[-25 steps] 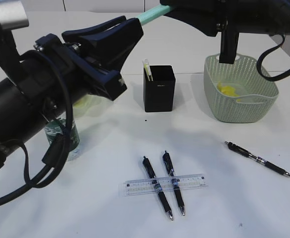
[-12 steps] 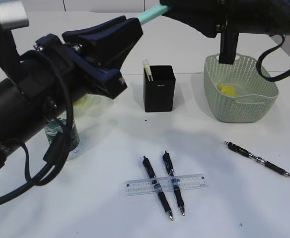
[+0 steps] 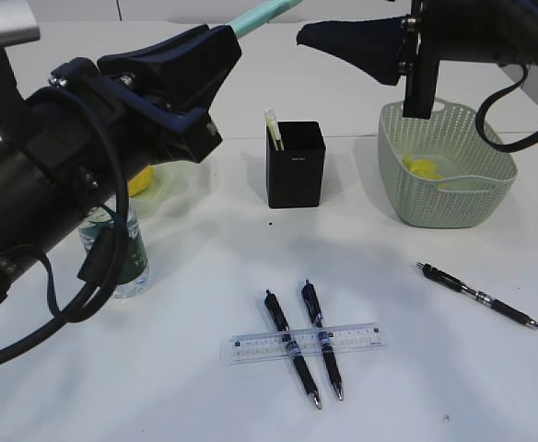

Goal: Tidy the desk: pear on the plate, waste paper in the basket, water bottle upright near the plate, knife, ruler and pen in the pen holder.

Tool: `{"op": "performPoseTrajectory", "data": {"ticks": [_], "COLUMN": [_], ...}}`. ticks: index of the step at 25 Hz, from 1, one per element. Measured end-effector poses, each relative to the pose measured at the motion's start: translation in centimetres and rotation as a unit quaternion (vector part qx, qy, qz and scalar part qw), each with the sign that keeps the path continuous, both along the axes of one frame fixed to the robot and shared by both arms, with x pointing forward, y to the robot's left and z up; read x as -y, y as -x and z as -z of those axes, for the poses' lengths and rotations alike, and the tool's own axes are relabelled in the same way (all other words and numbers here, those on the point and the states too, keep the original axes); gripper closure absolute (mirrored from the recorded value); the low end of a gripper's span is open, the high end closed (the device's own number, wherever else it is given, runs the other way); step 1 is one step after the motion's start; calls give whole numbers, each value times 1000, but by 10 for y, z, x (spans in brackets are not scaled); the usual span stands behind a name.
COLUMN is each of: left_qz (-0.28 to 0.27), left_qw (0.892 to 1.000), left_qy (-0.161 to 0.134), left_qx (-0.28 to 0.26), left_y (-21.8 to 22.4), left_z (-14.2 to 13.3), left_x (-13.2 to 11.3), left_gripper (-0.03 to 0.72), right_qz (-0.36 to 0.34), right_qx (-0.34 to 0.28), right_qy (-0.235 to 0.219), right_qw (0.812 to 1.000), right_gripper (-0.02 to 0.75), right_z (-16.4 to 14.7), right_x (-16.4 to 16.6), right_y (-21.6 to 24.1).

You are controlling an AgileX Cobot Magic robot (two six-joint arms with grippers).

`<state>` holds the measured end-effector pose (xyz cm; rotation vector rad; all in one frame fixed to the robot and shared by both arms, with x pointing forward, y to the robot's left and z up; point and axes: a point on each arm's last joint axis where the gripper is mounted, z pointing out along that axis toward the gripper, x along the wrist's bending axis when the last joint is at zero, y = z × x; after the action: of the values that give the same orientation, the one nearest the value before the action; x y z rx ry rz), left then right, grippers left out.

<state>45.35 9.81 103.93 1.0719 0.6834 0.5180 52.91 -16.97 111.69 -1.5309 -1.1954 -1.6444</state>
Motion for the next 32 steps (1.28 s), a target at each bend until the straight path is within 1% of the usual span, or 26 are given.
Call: {"op": "performPoseTrajectory", "data": {"ticks": [6, 8, 12, 16, 18, 22, 26, 28, 32], "left_qz": [-1, -1, -1, 0, 2, 14, 23, 24, 21], "left_qw": [1000, 1000, 1000, 1000, 1000, 999, 997, 996, 992], "left_qy": [0, 0, 0, -1, -7, -31, -60, -72, -95], "left_qx": [0, 0, 0, -1, -6, -21, -42, -56, -83], "left_y": [0, 0, 0, 0, 0, -3, -9, -13, -20], "left_z": [0, 0, 0, 0, 2, -2, -10, -13, -17], "left_x": [0, 0, 0, 0, 1, 7, 16, 19, 22], "left_gripper": [577, 577, 577, 578, 578, 578, 578, 578, 578], "right_qz": [2, 4, 0, -7, -16, -32, -60, -70, -73], "right_qx": [12, 15, 44, 79, 86, 78, 59, 50, 36], "right_qy": [10, 21, 80, 156, 194, 273, 352, 392, 455], "right_qw": [1000, 1000, 996, 985, 977, 958, 932, 916, 887], "right_gripper": [422, 422, 421, 421, 421, 421, 421, 421, 421], "right_z": [1, 2, -1, -3, -3, 6, 19, 24, 26], "right_x": [4, 7, 16, 22, 24, 29, 36, 41, 52], "right_y": [-1, -1, 6, 17, 23, 29, 34, 37, 45]}}
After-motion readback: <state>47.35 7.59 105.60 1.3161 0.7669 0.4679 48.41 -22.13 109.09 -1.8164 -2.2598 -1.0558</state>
